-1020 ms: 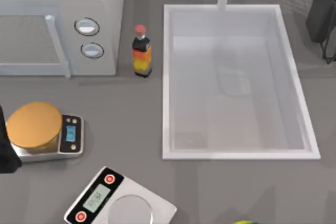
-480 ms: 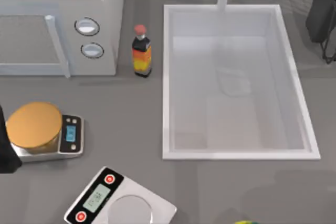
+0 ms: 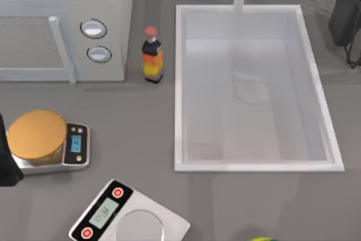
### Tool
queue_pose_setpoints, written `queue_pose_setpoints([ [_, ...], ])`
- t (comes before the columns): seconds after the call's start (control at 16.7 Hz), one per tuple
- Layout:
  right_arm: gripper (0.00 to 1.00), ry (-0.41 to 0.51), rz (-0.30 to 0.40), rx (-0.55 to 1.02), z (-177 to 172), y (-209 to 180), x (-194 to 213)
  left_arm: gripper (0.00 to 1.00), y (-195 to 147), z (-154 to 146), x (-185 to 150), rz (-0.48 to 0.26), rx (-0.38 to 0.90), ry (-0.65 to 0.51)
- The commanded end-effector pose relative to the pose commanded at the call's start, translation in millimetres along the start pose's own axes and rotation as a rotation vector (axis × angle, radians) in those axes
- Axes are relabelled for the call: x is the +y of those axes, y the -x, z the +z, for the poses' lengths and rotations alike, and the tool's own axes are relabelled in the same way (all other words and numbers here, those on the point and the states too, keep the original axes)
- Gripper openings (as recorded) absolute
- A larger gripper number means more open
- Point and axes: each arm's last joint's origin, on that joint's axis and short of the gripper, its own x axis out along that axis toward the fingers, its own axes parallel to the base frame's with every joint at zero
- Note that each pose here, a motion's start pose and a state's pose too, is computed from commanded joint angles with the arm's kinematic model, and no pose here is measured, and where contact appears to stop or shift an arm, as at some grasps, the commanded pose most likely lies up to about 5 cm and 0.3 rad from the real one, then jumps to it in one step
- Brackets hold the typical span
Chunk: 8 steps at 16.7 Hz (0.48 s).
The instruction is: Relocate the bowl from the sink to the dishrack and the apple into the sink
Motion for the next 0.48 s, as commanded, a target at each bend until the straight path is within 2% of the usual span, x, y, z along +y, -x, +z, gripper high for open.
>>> queue_pose_setpoints([
  [0.3, 1.0, 0.003, -0.002, -0.004, 0.6, -3.1, 1.0, 1.0, 0.0, 0.0, 0.0, 0.0, 0.0, 0.0],
  [0.48, 1.0, 0.003, -0.002, -0.006, 4.0, -22.2, -0.4, 1.0, 0.0, 0.0, 0.0, 0.0, 0.0, 0.0],
])
